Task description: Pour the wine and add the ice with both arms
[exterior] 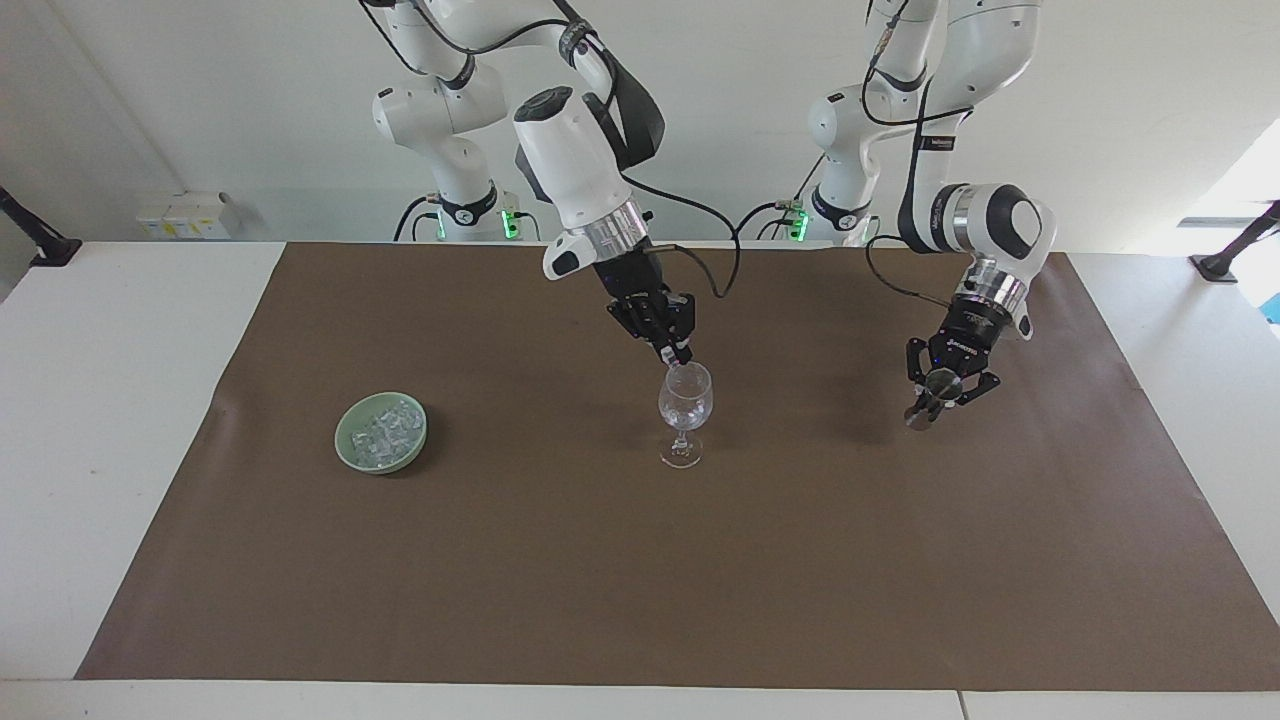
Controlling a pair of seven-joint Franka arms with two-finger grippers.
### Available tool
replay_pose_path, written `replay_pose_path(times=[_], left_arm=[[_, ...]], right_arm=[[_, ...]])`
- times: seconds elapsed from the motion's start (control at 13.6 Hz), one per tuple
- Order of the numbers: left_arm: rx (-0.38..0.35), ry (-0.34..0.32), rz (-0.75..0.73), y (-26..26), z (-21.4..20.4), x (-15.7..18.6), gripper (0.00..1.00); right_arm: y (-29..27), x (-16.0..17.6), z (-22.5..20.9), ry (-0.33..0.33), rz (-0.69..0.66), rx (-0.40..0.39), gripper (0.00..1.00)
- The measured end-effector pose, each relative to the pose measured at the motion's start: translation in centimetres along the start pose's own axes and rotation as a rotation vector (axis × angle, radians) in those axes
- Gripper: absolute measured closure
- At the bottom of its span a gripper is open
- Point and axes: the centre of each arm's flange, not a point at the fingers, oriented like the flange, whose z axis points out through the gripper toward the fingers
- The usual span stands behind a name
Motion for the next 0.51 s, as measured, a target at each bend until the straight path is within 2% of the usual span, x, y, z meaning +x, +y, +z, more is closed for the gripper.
replay_pose_path(times=[0.37,0.44,0.51], left_arm=[[0.019,-0.009,-0.046,1.5,-1.0,2.9,0.78],[0.025,-0.012,-0.052,1.5,-0.9,3.3,0.78],[0.028,-0.014,-0.055,1.6,-0.8,3.6,0.78]], right_arm=[[0.0,0.0,0.0,0.000,0.000,0.000,0.67],[0.0,0.0,0.0,0.000,0.000,0.000,0.60],[0.0,0.0,0.0,0.000,-0.001,0.000,0.48]])
